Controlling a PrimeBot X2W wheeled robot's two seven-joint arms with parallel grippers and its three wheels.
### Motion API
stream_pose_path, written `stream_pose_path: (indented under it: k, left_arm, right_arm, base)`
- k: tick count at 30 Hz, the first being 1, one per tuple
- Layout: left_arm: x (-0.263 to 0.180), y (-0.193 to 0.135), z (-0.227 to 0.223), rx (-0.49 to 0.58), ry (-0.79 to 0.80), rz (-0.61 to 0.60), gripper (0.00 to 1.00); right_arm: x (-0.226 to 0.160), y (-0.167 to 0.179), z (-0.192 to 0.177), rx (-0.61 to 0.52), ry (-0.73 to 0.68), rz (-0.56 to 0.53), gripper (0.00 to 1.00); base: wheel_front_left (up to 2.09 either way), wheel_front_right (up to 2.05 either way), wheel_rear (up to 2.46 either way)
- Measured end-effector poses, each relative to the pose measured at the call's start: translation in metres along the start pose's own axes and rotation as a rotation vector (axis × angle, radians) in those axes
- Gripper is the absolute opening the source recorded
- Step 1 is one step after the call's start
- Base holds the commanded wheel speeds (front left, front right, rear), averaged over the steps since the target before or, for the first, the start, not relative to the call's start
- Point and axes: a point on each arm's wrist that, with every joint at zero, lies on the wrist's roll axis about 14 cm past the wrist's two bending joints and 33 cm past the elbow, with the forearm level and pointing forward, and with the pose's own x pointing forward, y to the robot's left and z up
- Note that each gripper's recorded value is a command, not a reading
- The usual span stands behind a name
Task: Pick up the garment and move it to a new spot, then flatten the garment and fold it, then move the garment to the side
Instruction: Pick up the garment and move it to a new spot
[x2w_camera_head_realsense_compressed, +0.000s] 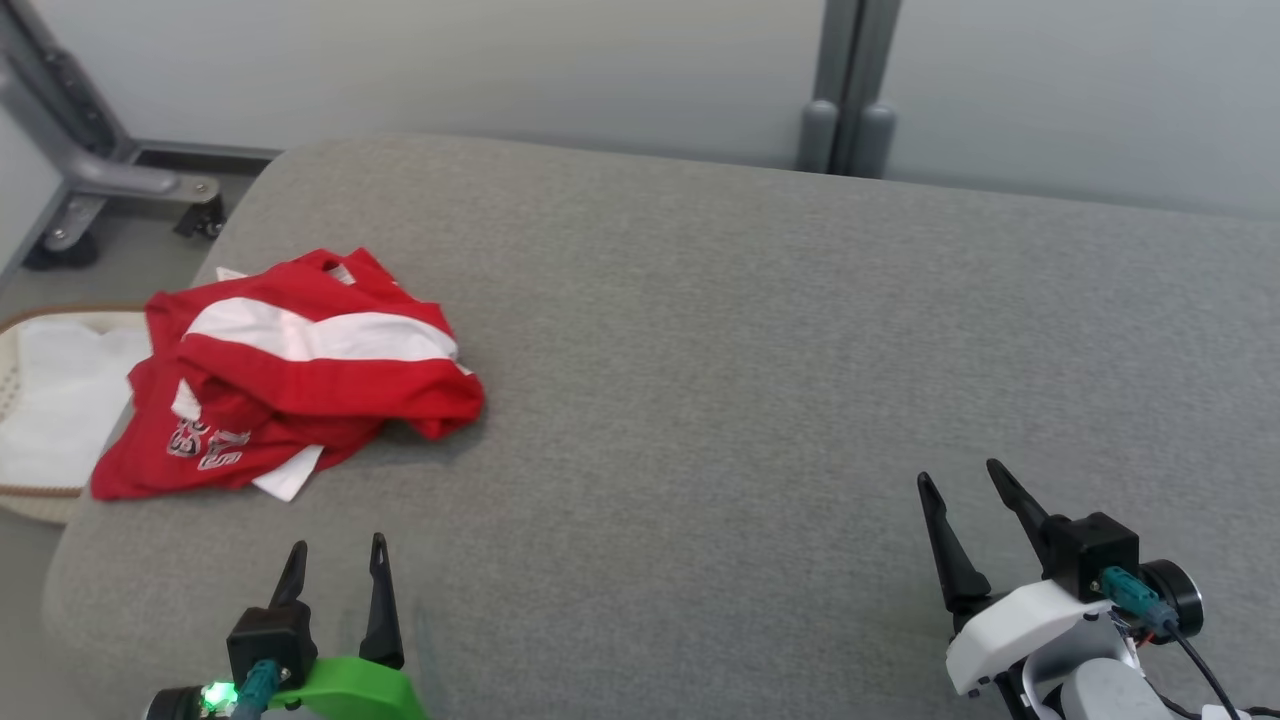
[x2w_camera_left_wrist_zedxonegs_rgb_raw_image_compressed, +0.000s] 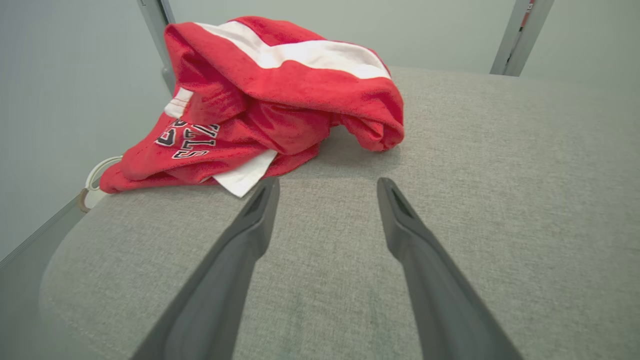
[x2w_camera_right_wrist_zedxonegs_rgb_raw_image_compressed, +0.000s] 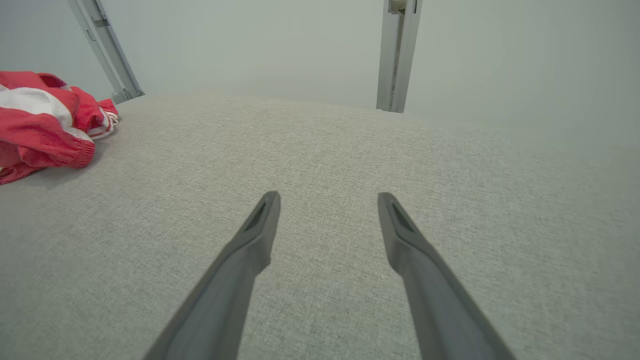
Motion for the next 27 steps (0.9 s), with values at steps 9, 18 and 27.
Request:
stream_pose_path:
  k: [9,18,27]
  left_arm:
    - [-0.040,0.070,-0.011,-0.068,0.016,0.227,1.00]
    - [-0.049,0.103,-0.014,-0.100,0.031,0.330,1.00]
    - [0.026,0.114,0.047,-0.045,-0.098,0.280,1.00]
  right_arm:
    - [0.032,0.069,-0.015,0.004,0.037,0.208,1.00]
    - [0.046,0.099,-0.032,0.030,0.075,0.297,1.00]
    - [0.065,0.082,-0.048,0.024,0.088,0.269,1.00]
  base:
    - [0.00,0.00,0.00]
    - [0.00,0.00,0.00]
    - [0.00,0.00,0.00]
